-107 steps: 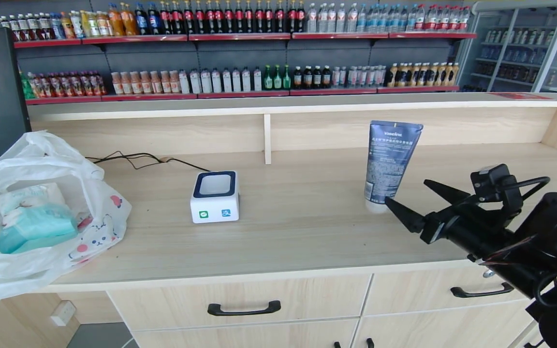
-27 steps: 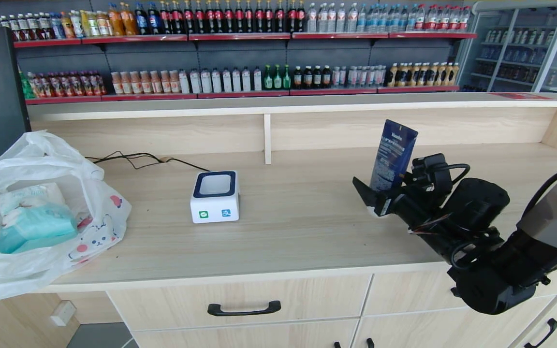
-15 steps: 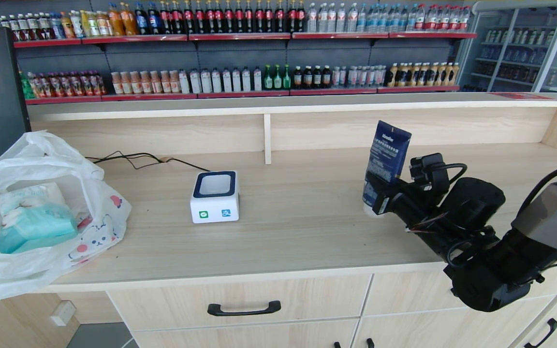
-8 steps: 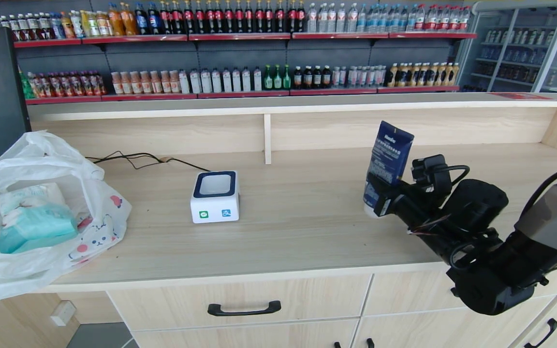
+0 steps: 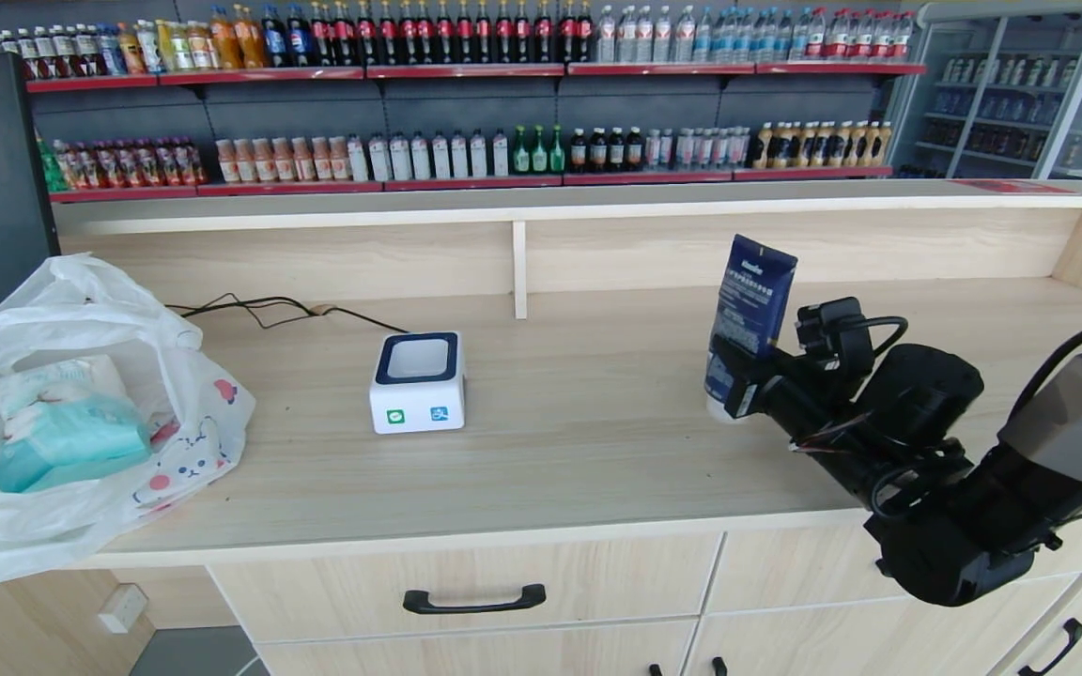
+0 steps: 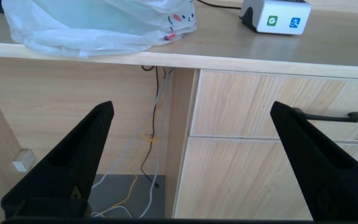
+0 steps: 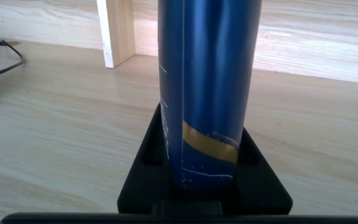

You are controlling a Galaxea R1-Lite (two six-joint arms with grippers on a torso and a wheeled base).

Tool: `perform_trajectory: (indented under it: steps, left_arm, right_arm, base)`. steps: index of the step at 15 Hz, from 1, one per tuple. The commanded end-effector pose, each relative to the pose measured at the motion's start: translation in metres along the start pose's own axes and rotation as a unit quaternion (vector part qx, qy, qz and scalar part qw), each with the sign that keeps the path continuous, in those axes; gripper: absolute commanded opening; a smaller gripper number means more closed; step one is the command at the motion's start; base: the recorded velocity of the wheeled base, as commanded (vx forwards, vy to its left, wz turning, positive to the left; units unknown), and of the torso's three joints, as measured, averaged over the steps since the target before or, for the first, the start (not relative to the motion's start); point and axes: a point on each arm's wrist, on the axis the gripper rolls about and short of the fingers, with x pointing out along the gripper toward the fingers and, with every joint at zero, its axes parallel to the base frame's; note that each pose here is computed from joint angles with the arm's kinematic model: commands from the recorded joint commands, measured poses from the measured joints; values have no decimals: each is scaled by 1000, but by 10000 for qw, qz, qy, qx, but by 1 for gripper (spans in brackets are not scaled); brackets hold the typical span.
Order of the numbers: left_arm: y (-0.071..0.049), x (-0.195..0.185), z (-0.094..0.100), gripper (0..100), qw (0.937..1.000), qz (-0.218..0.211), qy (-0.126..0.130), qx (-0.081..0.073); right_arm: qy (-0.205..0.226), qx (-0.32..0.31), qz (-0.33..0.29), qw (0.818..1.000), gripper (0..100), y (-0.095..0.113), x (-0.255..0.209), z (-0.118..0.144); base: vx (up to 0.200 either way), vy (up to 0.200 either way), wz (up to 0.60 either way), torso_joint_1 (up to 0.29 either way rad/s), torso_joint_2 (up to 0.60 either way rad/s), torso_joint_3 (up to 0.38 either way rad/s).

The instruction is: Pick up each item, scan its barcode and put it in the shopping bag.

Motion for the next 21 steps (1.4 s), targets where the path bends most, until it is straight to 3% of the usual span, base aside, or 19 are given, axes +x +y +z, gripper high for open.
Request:
perform_trajectory:
  steps: [1,8,15,19,21]
  left_arm:
    - [0,0,0,100,10000,1,6,-4]
    - [0,0,0,100,10000,1,6,-4]
    - [0,0,0,100,10000,1,6,-4]
    - [0,0,0,100,10000,1,6,-4]
    - [0,0,0,100,10000,1,6,-4]
  right_arm:
    - [-119,-13,-8,9999,0,0,0,6]
    - [-287,-11,-19,9996,0,-1,-3,18]
    - [-864,25,25,9963,0,-2,-24,66]
    - [-1149,221,417,9923,0,0,-52,95]
    - [-1207,466,630,9896,0,10,-69,104]
  base:
    - [0,0,0,0,0,0]
    - [0,0,0,0,0,0]
    - [0,0,0,0,0,0]
    - [0,0,0,0,0,0]
    - [0,0,0,0,0,0]
